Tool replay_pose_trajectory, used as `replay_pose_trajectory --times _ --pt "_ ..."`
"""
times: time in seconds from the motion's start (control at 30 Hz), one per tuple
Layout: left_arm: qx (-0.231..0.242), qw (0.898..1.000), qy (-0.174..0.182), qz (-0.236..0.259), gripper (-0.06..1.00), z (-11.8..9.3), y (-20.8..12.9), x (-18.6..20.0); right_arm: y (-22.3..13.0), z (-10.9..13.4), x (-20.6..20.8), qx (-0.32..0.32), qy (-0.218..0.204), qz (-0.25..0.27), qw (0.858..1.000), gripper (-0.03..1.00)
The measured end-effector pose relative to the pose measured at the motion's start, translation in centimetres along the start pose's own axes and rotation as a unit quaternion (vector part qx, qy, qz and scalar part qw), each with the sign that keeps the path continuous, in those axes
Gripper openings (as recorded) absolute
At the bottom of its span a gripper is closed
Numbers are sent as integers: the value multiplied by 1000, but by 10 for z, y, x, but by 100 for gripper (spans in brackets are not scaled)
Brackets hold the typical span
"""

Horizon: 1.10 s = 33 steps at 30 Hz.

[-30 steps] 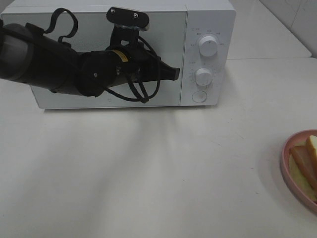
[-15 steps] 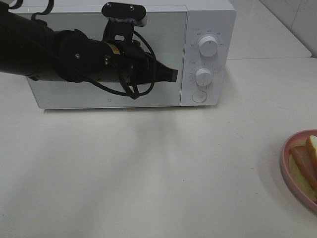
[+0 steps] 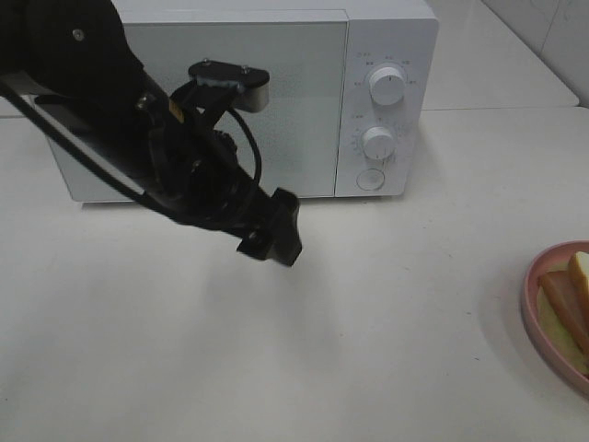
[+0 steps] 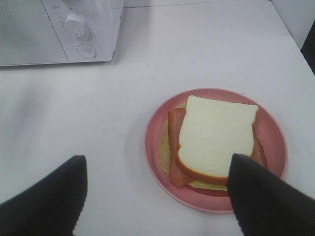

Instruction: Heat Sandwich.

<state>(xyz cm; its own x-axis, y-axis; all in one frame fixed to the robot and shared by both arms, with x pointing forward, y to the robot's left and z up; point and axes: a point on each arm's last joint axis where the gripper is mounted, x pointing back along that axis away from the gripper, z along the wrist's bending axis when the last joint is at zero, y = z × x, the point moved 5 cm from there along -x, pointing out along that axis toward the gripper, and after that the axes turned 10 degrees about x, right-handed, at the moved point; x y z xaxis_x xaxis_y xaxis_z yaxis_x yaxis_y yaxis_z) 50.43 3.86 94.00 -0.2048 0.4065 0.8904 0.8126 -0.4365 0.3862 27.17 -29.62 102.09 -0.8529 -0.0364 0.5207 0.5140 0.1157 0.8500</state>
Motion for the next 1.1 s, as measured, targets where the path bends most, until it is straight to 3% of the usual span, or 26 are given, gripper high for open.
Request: replay_pose_trajectory --times 0.07,0.17,0.3,0.33,0.43,0.53,0.57,0.67,0.8,1.1 --pt "-8 999 3 52 97 1 -15 8 0 0 0 0 0 0 1000 76" --pt "0 997 4 78 97 4 -22 16 0 0 0 0 0 0 1000 76" --pt "41 994 11 102 97 21 -28 32 0 0 0 0 0 0 1000 76" --pt "65 992 15 103 97 35 -28 44 0 0 0 0 0 0 1000 76" --pt "87 991 20 95 97 48 -27 56 0 0 0 0 0 0 1000 76" --pt "138 988 34 69 97 80 -28 88 0 0 0 0 0 0 1000 76" --pt "138 988 34 69 97 80 -28 88 0 0 0 0 0 0 1000 76" --pt "188 979 56 48 97 112 -36 120 0 0 0 0 0 0 1000 76" --pt "231 970 75 18 97 134 -45 150 0 0 0 0 0 0 1000 76" --pt "277 955 102 -21 97 142 -83 187 0 0 0 0 0 0 1000 76"
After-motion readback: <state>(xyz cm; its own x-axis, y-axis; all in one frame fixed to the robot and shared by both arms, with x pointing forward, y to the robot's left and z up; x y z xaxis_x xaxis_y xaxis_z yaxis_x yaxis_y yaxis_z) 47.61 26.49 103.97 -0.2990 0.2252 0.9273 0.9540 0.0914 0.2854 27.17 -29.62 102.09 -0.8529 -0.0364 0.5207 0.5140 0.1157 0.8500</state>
